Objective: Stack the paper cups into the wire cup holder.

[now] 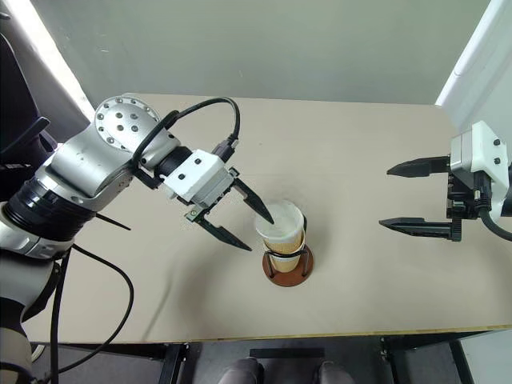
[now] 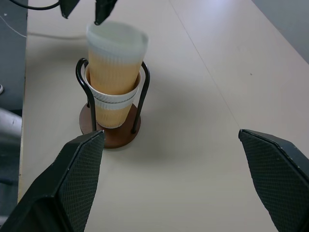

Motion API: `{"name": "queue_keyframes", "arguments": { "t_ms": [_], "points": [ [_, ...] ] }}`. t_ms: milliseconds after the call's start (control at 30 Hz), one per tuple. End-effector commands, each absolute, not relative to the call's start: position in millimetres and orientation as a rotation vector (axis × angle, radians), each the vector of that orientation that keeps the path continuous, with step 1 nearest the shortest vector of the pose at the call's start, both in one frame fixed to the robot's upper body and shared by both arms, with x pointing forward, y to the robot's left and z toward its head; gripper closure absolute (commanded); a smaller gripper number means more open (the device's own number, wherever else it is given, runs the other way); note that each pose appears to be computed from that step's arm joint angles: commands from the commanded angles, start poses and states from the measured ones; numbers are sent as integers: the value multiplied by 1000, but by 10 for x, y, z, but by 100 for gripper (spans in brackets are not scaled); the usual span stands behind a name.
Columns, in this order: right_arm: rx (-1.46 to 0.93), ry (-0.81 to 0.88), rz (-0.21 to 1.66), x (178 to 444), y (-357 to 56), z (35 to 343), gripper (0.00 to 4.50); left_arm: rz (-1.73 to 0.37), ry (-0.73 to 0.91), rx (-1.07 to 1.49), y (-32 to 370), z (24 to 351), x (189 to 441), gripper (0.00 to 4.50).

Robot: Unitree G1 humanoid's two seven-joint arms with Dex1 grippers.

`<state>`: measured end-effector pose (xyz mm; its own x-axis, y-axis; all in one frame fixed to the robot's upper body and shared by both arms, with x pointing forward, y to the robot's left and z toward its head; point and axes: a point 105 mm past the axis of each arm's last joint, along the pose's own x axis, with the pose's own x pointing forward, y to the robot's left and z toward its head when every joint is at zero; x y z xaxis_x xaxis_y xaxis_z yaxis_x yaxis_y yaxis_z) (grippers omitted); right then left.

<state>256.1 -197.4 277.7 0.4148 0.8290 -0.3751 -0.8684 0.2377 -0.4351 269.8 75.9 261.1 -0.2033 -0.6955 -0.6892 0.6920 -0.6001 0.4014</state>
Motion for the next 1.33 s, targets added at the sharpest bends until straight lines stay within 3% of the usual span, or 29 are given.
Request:
{"name": "queue_keyframes", "arguments": {
  "t_ms": [33, 100, 300, 567, 833, 1000, 1333],
  "points": [
    [-684, 18, 1162, 2527, -1939, 2903, 0, -1926, -44, 1137, 762, 2689, 2658, 58],
    [-684, 16, 1163, 2531, -1937, 2905, 0, -1907, -66, 1146, 754, 2708, 2683, 3],
    [-670, 27, 1183, 2540, -1930, 2864, 0, -1758, -57, 1056, 977, 2870, 2825, 3],
    [-634, 107, 1204, 2653, -2061, 2709, 0, -1391, 198, 801, 2002, 2695, 2945, 3],
    [-558, 153, 1175, 2730, -2321, 2628, 0, -1150, 283, 459, 2744, 2477, 2723, 3],
    [-542, 175, 1183, 2740, -2375, 2560, 0, -1145, 368, 390, 2839, 2203, 2515, 3],
    [-529, 193, 1178, 2823, -2374, 2543, 0, -1108, 316, 397, 2783, 2278, 2573, 3]
  ]
}}
